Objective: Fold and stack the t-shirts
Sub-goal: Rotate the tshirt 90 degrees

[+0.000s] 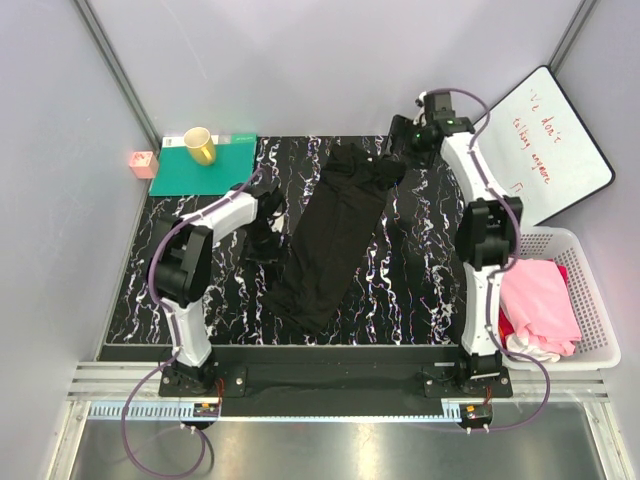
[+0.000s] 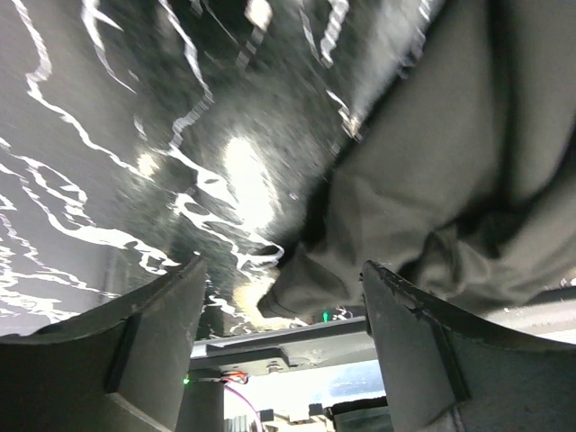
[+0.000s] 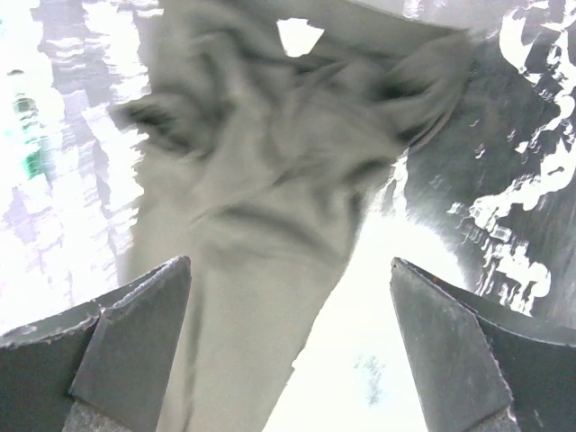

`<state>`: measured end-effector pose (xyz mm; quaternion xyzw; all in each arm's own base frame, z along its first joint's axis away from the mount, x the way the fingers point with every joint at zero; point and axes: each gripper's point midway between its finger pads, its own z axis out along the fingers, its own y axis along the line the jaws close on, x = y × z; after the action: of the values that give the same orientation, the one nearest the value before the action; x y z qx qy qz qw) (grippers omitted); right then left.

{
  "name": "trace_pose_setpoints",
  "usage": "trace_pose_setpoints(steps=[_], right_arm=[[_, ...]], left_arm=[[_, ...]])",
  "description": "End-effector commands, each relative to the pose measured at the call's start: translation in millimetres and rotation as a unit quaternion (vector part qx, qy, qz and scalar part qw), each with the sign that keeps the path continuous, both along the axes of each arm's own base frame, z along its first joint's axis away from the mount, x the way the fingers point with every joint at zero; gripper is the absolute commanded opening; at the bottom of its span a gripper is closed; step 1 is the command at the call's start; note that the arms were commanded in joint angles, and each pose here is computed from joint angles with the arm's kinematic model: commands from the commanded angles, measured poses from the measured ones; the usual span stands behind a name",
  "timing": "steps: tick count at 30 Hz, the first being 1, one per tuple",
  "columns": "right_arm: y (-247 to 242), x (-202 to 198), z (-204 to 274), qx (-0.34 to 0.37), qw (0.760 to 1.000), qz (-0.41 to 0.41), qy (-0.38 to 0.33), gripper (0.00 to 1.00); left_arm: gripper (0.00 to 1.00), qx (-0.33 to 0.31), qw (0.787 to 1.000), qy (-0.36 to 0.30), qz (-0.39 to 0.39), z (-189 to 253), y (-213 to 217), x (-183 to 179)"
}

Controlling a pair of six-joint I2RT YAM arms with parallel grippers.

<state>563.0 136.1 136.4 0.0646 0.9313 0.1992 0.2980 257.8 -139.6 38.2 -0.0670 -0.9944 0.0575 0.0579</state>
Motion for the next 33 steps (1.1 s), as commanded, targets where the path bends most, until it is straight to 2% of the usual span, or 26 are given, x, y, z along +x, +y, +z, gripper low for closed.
trace_pose_setpoints(steps=[1,5,10,14,15,16,19,24,29,33], right_arm=[[23,-46,69,0.080,0.996,0.037,-0.017,1.00],[43,-107,32,0.153,0.981,0.070,0.093,1.00],[51,-156,14,0.196,0.963,0.085,0.164,1.00],[61,-193,-3,0.250,0.934,0.087,0.240,1.00],[62,-199,-6,0.260,0.927,0.086,0.255,1.00],[65,-205,-9,0.268,0.921,0.083,0.269,1.00],[66,-223,-24,0.264,0.914,0.082,0.298,1.00],[57,-215,-56,0.217,0.926,0.067,0.302,1.00],[39,-172,-91,0.136,0.951,0.027,0.278,1.00],[23,-126,-99,0.079,0.969,-0.006,0.232,1.00]], left_arm=[[0.73,-0.044,0.999,-0.028,0.003,19,-12,-5],[0.66,-0.047,0.999,-0.011,0.005,8,-9,-24],[0.54,-0.054,0.998,0.007,0.011,-7,-9,-41],[0.40,-0.063,0.998,0.018,0.020,-15,-15,-47],[0.35,-0.066,0.997,0.019,0.021,-18,-17,-46],[0.24,-0.068,0.997,0.020,0.021,-19,-19,-47],[0.00,-0.073,0.997,0.026,0.024,-22,-24,-47],[0.00,-0.085,0.995,0.036,0.031,-22,-33,-55],[0.00,-0.091,0.993,0.052,0.048,-22,-39,-71],[0.00,-0.098,0.991,0.069,0.055,-21,-43,-85]])
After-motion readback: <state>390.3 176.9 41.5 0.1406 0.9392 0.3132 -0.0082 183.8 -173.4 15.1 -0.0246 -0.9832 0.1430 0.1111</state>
